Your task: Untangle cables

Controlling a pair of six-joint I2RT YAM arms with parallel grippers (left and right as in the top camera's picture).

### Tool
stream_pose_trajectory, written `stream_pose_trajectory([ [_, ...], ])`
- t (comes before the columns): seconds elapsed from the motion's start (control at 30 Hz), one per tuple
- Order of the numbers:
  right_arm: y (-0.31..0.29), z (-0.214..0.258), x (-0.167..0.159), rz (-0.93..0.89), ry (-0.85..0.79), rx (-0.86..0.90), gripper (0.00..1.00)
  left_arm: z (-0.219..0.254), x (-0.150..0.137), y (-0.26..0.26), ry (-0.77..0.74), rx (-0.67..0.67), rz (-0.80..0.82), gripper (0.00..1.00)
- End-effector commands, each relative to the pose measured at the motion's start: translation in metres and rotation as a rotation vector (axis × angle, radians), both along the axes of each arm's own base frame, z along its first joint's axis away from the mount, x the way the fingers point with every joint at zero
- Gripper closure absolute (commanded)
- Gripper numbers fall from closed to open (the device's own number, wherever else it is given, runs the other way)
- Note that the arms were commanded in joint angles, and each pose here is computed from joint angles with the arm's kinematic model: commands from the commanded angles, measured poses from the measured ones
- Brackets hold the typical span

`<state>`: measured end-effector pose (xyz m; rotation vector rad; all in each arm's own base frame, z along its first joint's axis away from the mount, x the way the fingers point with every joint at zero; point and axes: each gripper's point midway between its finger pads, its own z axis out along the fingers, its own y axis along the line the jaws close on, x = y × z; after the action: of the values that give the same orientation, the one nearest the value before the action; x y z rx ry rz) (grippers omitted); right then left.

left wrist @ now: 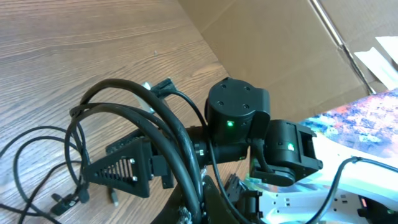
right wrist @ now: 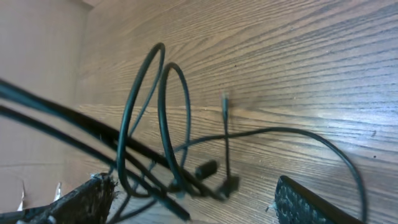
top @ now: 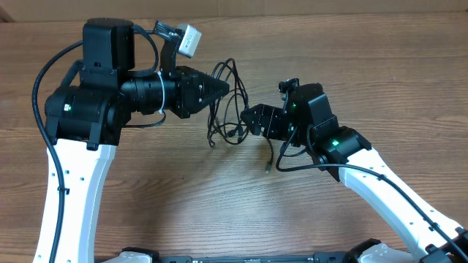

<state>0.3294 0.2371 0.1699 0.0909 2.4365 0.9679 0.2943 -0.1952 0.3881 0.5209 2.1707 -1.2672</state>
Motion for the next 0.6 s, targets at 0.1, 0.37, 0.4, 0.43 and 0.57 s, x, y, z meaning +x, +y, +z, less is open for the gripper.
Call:
stream_pose_trajectory([
  [0.1,0.003,0.016,0.004,-0.008,-0.029,0.025,0.2,0.008,-0.008,-0.003,-0.002,-0.033,-0.031,0.96],
  [0.37,-0.013,-0.007,0.02,-0.109,-0.025,-0.075,0.21,0.015,-0.017,-0.008,0.006,-0.081,-0.086,0.96],
  [0.4,-0.013,-0.011,0.022,-0.112,-0.021,-0.081,0.21,0.015,-0.017,-0.008,0.006,-0.081,-0.086,0.96],
  [0.43,-0.013,-0.014,0.024,-0.114,-0.02,-0.084,0.2,0.015,-0.017,-0.008,0.006,-0.081,-0.086,0.96],
  [0.57,-0.006,-0.024,0.034,-0.112,-0.028,-0.078,0.2,0.016,-0.017,-0.008,0.006,-0.083,-0.088,0.96],
])
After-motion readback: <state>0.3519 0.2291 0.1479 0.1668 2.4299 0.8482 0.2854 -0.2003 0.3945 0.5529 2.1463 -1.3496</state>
